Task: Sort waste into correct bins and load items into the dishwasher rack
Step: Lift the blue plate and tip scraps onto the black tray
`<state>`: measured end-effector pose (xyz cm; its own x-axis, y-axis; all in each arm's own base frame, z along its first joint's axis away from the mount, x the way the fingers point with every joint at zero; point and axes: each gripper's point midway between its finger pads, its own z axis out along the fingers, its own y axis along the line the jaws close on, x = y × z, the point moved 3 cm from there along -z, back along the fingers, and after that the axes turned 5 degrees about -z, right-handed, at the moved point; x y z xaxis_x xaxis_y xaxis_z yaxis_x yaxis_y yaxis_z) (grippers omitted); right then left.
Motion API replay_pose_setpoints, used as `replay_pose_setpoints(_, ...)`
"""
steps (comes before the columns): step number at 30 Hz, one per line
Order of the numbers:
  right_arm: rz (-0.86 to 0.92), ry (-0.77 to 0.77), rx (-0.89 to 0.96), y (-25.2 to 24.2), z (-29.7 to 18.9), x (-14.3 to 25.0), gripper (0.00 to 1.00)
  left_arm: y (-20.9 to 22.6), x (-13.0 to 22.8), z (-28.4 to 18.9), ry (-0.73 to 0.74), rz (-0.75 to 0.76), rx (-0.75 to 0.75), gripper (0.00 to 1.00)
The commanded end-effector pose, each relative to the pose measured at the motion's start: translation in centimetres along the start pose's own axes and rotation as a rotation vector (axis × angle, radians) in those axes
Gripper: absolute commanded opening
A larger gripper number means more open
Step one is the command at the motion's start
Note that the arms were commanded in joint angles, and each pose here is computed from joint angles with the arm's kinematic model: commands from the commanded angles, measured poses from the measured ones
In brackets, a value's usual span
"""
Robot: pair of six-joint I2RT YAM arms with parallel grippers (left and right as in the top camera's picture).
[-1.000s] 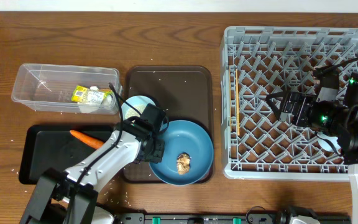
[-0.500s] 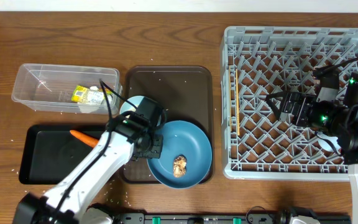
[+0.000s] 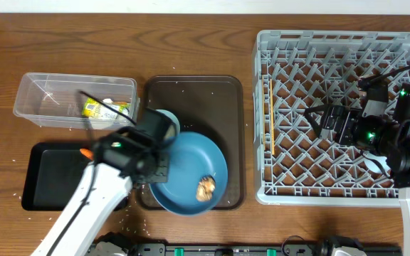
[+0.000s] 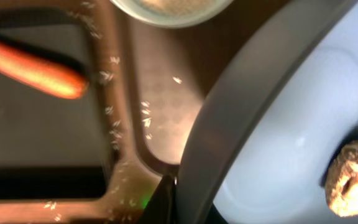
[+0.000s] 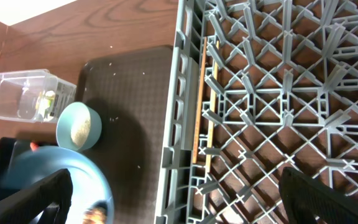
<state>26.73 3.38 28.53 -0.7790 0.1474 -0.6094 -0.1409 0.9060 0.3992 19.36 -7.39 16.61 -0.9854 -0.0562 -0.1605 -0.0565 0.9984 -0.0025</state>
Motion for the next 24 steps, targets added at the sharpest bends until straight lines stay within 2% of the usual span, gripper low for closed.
replay_pose_setpoints(1, -0.020, 0.001, -0.004, 0.3, -0.1, -0.1, 0.99, 2.9, -1.1, -4.2, -0.110, -0.131, -0.052, 0.06)
replay_pose_setpoints(5, -0.019, 0.002, -0.004, 0.3, -0.1, 0.0, 0.99, 8.1, -0.3, -7.1, -0.160, -0.305, -0.227, 0.06)
replay_pose_setpoints(9, -0.021, -0.002, -0.004, 0.3, -0.1, -0.1, 0.99, 13.4, 1.3, -8.6, -0.187, -0.514, -0.484, 0.06)
replay_pose_setpoints(14, -0.023, -0.006, -0.001, 0.3, -0.1, -0.2, 0.99, 16.6, 2.3, -9.7, -0.190, -0.617, -0.664, 0.06)
replay_pose_setpoints(20, -0.023, -0.005, 0.000, 0.3, -0.1, -0.2, 0.99, 18.9, 1.6, -11.3, -0.308, -0.726, -0.862, 0.06)
replay_pose_setpoints(24, -0.023, -0.006, 0.000, 0.3, -0.1, -0.2, 0.99, 19.1, 0.5, -10.3, -0.267, -0.708, -0.914, 0.06)
